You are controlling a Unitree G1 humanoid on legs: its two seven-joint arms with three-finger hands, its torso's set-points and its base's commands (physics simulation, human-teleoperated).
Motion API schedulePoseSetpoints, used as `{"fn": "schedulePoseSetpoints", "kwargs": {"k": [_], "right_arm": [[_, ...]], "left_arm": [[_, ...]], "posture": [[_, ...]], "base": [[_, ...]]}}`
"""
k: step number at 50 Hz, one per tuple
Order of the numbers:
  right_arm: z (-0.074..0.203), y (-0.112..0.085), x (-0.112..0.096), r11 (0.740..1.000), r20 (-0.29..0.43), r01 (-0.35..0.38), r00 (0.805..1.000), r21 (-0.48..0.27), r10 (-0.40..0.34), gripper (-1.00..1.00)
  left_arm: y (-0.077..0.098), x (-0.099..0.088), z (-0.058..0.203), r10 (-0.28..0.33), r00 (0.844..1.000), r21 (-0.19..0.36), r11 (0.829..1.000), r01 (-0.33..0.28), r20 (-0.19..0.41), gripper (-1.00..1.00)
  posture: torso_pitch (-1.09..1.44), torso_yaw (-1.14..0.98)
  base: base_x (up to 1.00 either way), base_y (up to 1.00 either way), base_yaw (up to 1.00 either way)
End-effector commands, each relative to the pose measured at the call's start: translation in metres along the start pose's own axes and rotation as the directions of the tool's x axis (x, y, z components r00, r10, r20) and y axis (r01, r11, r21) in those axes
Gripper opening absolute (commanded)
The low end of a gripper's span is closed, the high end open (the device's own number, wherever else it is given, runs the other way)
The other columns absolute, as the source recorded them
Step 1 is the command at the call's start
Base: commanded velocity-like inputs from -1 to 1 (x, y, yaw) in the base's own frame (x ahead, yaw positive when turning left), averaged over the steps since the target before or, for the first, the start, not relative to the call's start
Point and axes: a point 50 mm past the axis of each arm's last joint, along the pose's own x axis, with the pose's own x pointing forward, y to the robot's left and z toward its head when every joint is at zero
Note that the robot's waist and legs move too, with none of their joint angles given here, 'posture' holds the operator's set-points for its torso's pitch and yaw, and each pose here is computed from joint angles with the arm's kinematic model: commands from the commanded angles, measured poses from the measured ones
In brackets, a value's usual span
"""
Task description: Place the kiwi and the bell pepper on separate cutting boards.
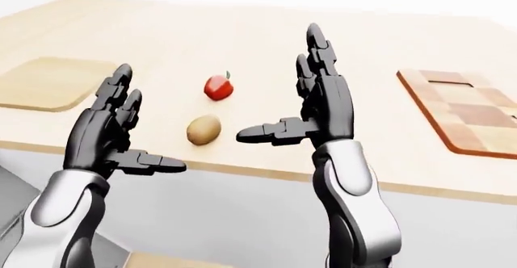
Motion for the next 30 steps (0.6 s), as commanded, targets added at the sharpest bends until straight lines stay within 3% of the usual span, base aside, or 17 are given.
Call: {"fn": "schedulePoseSetpoints", "kwargs": {"k": [1, 30], "right_arm": [[0.0103, -0.0001, -0.0007, 1.000, 0.059, 0.004, 0.998, -0.007, -0.004, 1.00], [0.0103, -0.0011, 0.0028, 1.000, 0.071, 0.000, 0.997, 0.016, -0.001, 1.00]], "left_arm": [[0.0001, -0.0014, 0.0125, 0.000, 0.998, 0.010, 1.000, 0.000, 0.070, 1.00], [-0.0019, -0.0015, 0.0112, -0.010, 0.998, 0.013, 1.000, 0.010, 0.067, 1.00]], "posture": [[0.00, 0.00], [0.00, 0.00]], "base": [[0.00, 0.00, 0.00], [0.00, 0.08, 0.00]]}}
